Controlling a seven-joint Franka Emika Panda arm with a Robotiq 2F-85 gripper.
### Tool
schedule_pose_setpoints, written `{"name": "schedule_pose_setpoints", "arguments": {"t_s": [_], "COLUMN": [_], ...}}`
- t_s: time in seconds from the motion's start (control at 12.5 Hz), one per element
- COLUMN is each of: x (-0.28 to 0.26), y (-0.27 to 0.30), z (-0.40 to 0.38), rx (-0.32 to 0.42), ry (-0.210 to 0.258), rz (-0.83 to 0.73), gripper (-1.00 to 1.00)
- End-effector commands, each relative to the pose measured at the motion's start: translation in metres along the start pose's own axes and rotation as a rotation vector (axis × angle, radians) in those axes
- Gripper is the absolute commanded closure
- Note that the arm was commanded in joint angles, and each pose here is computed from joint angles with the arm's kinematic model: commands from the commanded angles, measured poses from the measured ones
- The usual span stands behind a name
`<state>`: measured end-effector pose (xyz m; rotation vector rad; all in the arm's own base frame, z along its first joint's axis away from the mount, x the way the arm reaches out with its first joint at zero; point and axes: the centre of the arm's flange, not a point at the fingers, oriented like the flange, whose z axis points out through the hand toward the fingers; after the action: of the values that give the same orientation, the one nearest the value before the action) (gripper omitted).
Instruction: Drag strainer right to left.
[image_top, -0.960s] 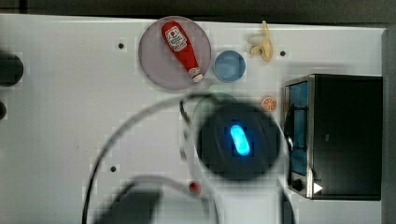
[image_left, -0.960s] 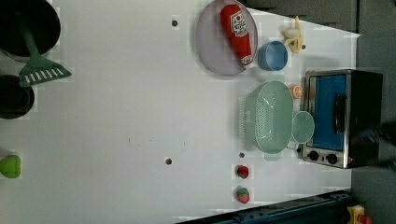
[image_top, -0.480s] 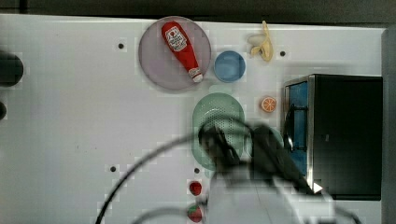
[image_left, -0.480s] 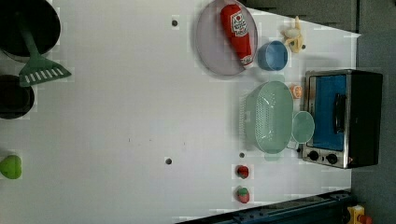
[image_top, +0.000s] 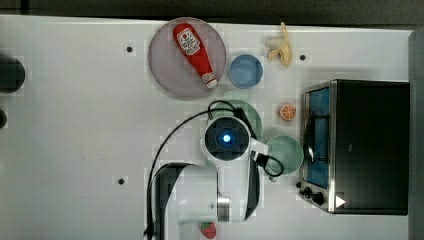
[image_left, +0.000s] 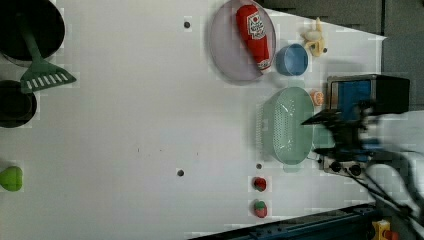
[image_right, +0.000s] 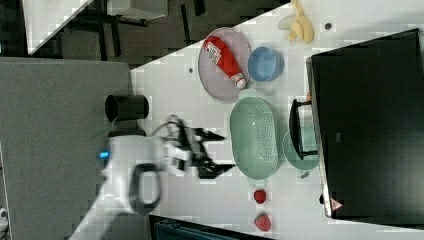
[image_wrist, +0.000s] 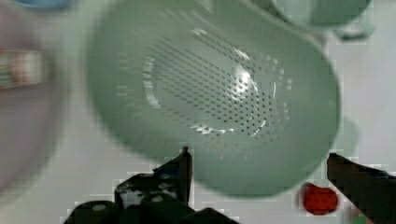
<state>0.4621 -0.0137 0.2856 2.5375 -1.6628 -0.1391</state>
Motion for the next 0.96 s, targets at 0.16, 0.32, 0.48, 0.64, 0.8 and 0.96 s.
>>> {"name": "schedule_pose_setpoints", "arguments": {"t_s": [0.16,0.32,0.48,0.64,0.8,0.96], "x": [0.006,0.003,-0.003,-0.013,-0.022,-0.033], "y": [-0.022,-0.03,-0.037,-0.042,-0.044,-0.048], "z": [0.034,0.069,0.095,0.116,0.128,0.131], "rx": [0.102,0.108,0.133,0.144,0.131,0.127], "ry": [0.025,0.023,0.023,0.019,0.012,0.006], "rz": [0.229,0.282,0.325,0.317,0.3,0.279], "gripper": [-1.0,-1.0,-1.0,-1.0,-1.0,-1.0]}}
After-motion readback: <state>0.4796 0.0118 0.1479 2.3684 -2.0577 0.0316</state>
